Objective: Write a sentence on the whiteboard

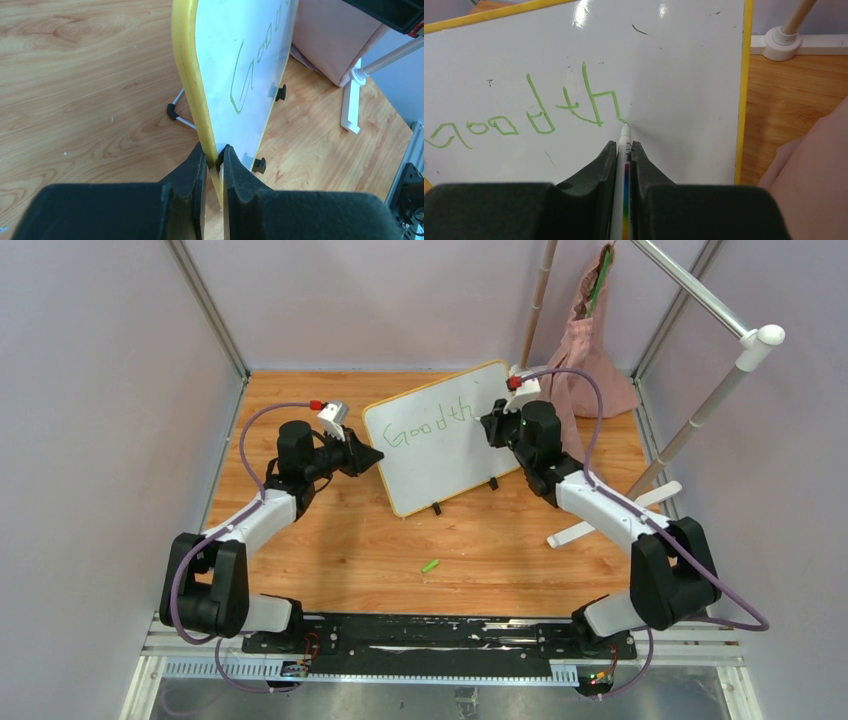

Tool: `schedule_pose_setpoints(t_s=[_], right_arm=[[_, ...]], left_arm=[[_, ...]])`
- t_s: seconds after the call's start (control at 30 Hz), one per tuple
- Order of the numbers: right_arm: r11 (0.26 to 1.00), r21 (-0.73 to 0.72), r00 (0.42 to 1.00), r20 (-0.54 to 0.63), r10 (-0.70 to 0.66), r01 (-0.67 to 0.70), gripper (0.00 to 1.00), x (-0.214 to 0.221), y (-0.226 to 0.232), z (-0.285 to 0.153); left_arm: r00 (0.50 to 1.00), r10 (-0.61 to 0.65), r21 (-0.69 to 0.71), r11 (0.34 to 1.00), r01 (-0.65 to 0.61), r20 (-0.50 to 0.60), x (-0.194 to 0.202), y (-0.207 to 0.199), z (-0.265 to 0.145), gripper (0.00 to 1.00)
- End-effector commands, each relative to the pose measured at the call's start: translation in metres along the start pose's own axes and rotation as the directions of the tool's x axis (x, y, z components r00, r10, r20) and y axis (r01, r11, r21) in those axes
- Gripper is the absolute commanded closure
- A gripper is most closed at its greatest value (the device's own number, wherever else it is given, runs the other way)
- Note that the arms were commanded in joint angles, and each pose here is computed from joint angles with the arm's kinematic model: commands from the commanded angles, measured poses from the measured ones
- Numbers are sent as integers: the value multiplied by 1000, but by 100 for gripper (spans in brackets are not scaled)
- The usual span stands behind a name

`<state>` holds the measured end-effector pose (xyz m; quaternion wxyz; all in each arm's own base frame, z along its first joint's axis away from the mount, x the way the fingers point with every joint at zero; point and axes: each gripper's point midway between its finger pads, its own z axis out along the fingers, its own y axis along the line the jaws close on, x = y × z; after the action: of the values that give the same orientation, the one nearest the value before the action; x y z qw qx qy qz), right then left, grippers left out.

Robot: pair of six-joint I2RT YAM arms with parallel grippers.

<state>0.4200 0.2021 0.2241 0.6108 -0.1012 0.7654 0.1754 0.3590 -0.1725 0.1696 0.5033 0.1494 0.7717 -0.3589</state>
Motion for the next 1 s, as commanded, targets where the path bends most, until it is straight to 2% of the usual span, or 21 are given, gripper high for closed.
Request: schedule_pose_setpoints(t_s=[0.0,0.57,0.97], right_arm=[[999,32,996,85,17,-20,100,-31,-8,-14],[999,22,992,121,27,-29,100,-55,-9,3],[999,-12,996,82,43,-42,100,-38,-4,10]], left_arm=[[996,92,-89,992,-93,-23,5,20,1,100],[995,93,-90,991,-96,-32,8,20,2,100],[995,96,-87,991,-98,-31,8,19,2,100]])
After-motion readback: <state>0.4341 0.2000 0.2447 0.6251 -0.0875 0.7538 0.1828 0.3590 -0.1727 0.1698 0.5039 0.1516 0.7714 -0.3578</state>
